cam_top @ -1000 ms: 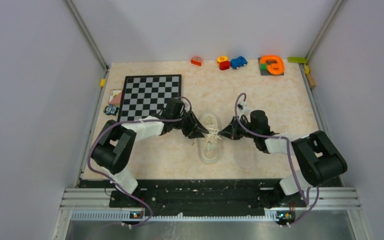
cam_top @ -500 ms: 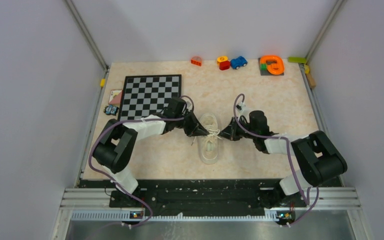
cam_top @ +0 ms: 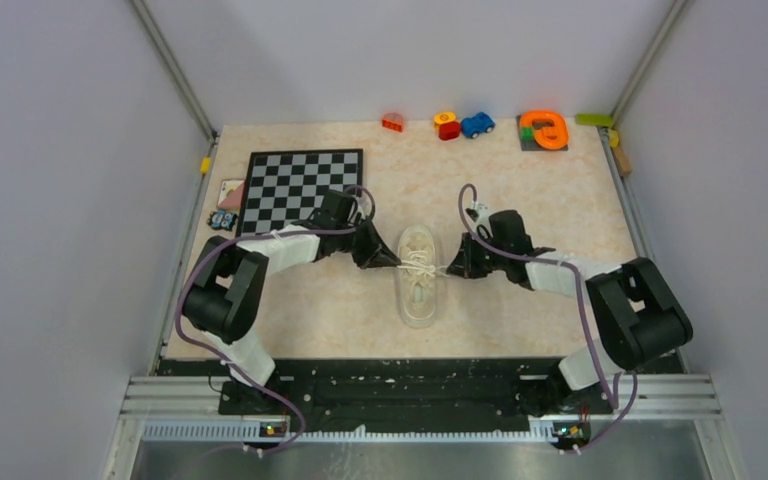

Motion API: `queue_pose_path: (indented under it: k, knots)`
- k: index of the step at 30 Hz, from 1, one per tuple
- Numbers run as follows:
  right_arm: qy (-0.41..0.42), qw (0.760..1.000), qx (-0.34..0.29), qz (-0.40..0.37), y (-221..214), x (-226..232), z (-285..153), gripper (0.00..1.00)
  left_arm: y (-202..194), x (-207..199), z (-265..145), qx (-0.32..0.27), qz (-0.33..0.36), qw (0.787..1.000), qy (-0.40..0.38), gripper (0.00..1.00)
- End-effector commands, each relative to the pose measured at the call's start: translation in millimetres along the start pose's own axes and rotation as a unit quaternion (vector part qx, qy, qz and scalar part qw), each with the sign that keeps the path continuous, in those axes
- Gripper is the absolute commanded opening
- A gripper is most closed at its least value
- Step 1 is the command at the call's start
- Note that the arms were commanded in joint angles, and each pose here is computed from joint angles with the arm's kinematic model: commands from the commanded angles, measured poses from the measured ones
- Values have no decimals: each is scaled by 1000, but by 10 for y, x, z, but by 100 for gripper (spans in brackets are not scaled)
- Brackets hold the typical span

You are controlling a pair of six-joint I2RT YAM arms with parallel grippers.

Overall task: Tie the shoes
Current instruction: Tie the shoelace on the shoe.

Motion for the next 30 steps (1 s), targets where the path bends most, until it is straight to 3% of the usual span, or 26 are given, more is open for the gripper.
queue_pose_path:
  k: [1,11,24,30]
  knots:
    - [-75,995,59,-10,-19,-110,19,0,52,38,-6,-5,37,999,1,0]
    - [-192,969,152,18,-221,-318,-40,0,84,254,19,-6,38,999,12,0]
    - [-273,948,160,22,-203,-382,-203,0,149,455,-37,-12,36,999,12,0]
    - [-308,944,117,18,-85,-344,-364,0,134,483,-35,-9,36,999,9,0]
Point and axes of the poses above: each gripper's point midway between its finger pads, its own z axis out along the fingers, its own x axis along the line the jaws close on, y = z × x, the point moved 9 cm from there along -z, back along the fingers, and after that the axes turned 7 degrees about -z, right-handed, at the moved point
